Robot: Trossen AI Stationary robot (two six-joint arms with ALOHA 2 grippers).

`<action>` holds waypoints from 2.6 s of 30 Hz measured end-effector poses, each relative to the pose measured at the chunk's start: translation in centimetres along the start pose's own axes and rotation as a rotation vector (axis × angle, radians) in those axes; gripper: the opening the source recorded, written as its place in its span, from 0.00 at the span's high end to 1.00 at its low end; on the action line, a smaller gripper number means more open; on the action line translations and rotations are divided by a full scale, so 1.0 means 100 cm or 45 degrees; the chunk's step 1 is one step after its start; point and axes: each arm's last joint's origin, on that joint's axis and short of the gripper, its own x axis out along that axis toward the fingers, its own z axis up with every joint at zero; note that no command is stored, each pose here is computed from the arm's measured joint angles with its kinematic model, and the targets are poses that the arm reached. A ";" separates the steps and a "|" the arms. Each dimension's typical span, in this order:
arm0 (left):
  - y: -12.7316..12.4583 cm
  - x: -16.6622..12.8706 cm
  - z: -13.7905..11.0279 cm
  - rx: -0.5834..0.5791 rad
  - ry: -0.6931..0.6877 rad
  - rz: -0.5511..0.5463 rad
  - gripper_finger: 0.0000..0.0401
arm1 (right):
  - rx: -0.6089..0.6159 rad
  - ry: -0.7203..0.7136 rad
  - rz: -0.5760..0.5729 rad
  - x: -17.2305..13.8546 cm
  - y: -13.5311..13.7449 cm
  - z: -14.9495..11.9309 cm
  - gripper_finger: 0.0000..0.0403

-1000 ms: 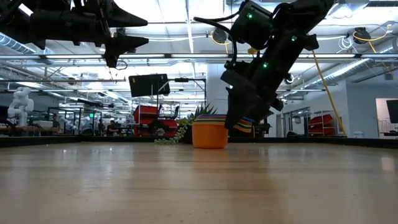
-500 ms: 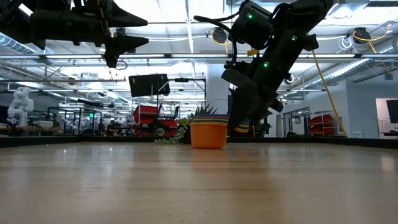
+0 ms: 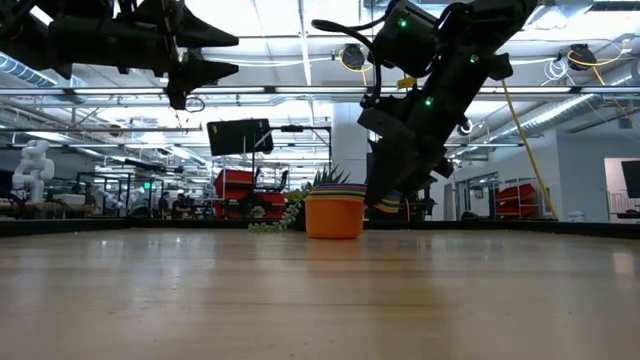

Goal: Nest measuring cups in basket
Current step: Put the stacked measuring cups into the black transparent bin

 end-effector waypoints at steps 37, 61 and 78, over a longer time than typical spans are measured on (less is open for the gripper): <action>-0.018 0.088 -0.012 0.376 0.418 0.273 0.47 | -0.256 -0.106 0.107 -0.043 0.012 0.004 0.26; -0.013 0.131 -0.009 0.521 0.710 0.310 0.47 | -0.883 -0.370 -0.213 -0.071 0.031 -0.067 0.26; 0.008 0.144 -0.007 0.611 0.807 0.230 0.47 | -1.418 -0.773 -0.276 -0.058 0.017 -0.104 0.26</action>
